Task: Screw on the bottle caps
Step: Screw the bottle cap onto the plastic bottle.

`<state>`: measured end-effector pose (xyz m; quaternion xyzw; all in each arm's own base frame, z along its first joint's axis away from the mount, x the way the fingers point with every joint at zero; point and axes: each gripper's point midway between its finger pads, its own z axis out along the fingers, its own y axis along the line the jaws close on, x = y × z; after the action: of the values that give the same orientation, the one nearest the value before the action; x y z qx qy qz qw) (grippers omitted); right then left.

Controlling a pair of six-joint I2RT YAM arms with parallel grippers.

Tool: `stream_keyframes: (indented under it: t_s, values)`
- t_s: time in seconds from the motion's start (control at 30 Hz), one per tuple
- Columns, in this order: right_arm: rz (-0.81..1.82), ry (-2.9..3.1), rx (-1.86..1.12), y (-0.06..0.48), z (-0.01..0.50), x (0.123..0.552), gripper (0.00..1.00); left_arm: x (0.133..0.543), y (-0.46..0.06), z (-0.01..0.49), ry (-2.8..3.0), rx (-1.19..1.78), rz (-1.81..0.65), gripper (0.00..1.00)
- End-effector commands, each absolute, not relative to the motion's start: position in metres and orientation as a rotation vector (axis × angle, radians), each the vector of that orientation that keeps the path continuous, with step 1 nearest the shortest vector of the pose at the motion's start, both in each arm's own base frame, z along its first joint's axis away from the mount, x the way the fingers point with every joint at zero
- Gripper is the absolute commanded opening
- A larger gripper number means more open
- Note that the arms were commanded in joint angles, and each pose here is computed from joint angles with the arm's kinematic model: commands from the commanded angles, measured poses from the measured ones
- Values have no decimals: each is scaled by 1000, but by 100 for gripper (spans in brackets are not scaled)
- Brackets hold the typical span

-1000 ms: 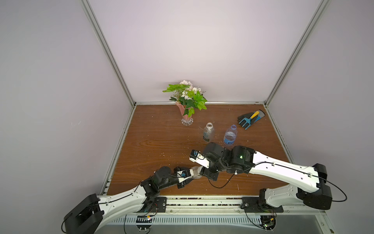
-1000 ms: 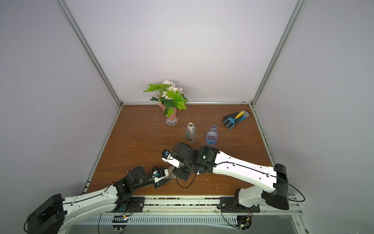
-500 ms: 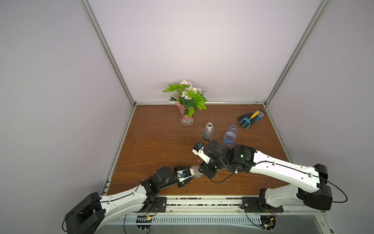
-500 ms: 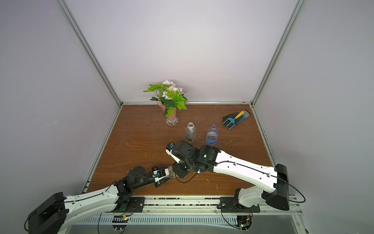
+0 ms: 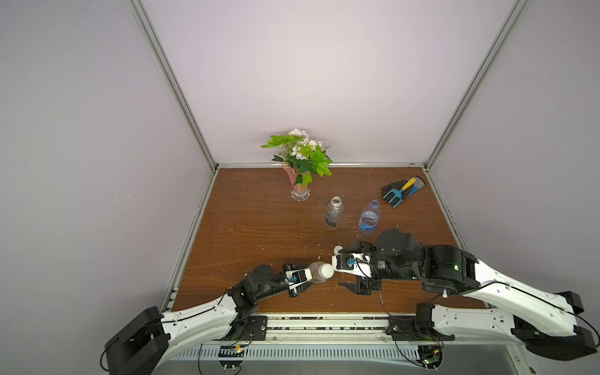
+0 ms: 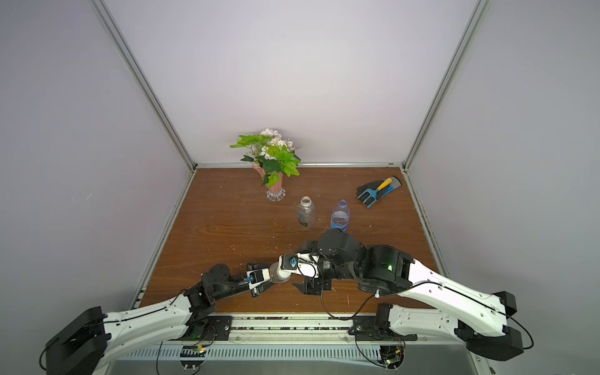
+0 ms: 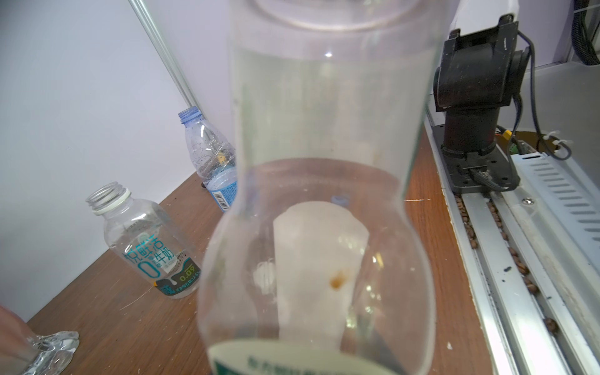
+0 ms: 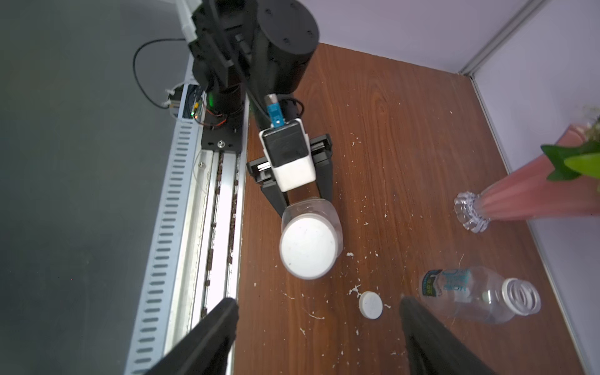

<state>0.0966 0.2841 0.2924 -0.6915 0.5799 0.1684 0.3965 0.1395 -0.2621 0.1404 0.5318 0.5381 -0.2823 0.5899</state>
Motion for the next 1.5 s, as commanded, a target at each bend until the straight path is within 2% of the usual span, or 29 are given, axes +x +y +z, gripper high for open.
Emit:
stream_keyframes:
  t_s: [0.0,0.17,0.37,0.83,0.97,1.17,1.23,1.47]
  values:
    - [336,1223,-1995,292,276,88,80,138,-269,157,1204,1236,-697,45]
    - [320,1201,-2062,307,271,92,76,137,-269,156,1203,1245,-697,45]
    - [302,1207,-2075,315,270,97,65,137,-269,154,1203,1251,-693,45]
    - [317,1224,-2022,319,275,99,47,138,-269,152,1212,1255,-689,46]
    - [314,1231,-2006,319,273,100,35,138,-269,152,1215,1253,-692,46]
    - [311,1315,-1918,322,270,108,6,139,-268,152,1217,1245,-684,46]
    - [304,1378,-1853,324,268,115,0,139,-268,153,1218,1241,-681,46]
    - [316,1635,-1563,328,268,139,0,143,-266,154,1223,1223,-665,46]
